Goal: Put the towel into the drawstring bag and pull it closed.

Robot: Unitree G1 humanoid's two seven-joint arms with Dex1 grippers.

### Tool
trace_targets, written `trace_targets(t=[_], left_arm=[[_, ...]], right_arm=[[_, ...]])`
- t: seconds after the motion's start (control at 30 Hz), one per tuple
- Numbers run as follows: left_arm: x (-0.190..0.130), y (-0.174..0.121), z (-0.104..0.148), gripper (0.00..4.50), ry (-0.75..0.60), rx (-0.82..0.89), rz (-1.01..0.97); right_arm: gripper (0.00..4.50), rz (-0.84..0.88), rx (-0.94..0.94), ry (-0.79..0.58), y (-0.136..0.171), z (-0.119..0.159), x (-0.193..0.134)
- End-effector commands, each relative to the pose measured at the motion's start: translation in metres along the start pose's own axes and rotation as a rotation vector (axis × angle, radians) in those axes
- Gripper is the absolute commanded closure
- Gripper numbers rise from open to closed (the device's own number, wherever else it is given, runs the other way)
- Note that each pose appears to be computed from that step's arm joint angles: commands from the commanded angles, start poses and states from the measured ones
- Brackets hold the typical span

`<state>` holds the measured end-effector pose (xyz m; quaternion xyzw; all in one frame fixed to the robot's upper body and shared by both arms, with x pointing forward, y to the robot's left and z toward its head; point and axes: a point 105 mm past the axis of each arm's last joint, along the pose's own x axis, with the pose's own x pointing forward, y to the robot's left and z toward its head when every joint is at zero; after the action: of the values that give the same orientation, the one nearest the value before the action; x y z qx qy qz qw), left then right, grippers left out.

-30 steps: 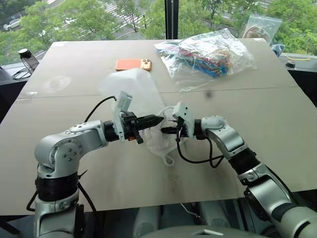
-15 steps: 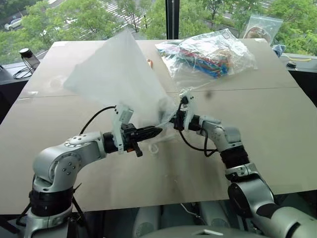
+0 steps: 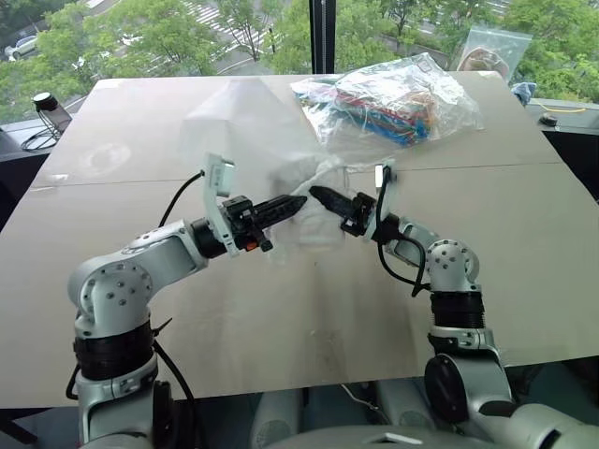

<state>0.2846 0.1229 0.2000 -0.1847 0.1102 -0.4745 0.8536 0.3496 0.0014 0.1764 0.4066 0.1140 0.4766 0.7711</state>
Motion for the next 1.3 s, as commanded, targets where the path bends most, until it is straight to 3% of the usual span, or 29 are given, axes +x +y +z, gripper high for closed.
trace_targets(t=[0.03, 0.3, 0.47, 0.53, 0.57, 0.6, 0.67, 1.03, 1.3], left_arm=[[0.011, -0.027, -0.006, 4.50, 0.036, 0.035, -0.111], [0.032, -0.036, -0.016, 4.50, 0.055, 0.040, -0.165], [0.029, -0.022, -0.017, 4.50, 0.045, 0.048, -0.102], [0.023, -0.010, -0.016, 4.50, 0.038, 0.043, -0.051], [0.020, -0.004, -0.017, 4.50, 0.044, 0.046, -0.026], [0.015, 0.004, -0.020, 4.50, 0.056, 0.046, 0.001], [0.009, 0.013, -0.024, 4.50, 0.075, 0.048, 0.036], [0.001, 0.019, -0.025, 4.50, 0.077, 0.045, 0.049], [0.000, 0.017, -0.022, 4.50, 0.085, 0.054, 0.038]], right_arm=[[4.49, 0.028, -0.081, -0.040, 0.019, 0.008, 0.015], [4.49, -0.042, -0.363, -0.005, 0.022, -0.001, 0.028], [4.49, -0.008, -0.446, 0.061, 0.021, -0.010, 0.020], [3.46, -0.036, -0.445, 0.101, 0.010, -0.013, 0.010], [3.17, -0.041, -0.449, 0.121, 0.006, -0.015, 0.004], [2.44, -0.053, -0.456, 0.156, 0.003, -0.018, -0.003], [1.71, -0.058, -0.480, 0.224, 0.000, -0.026, -0.014], [1.71, -0.075, -0.548, 0.464, -0.012, -0.054, -0.046], [1.71, -0.097, -0.604, 0.513, -0.010, -0.047, -0.060]])
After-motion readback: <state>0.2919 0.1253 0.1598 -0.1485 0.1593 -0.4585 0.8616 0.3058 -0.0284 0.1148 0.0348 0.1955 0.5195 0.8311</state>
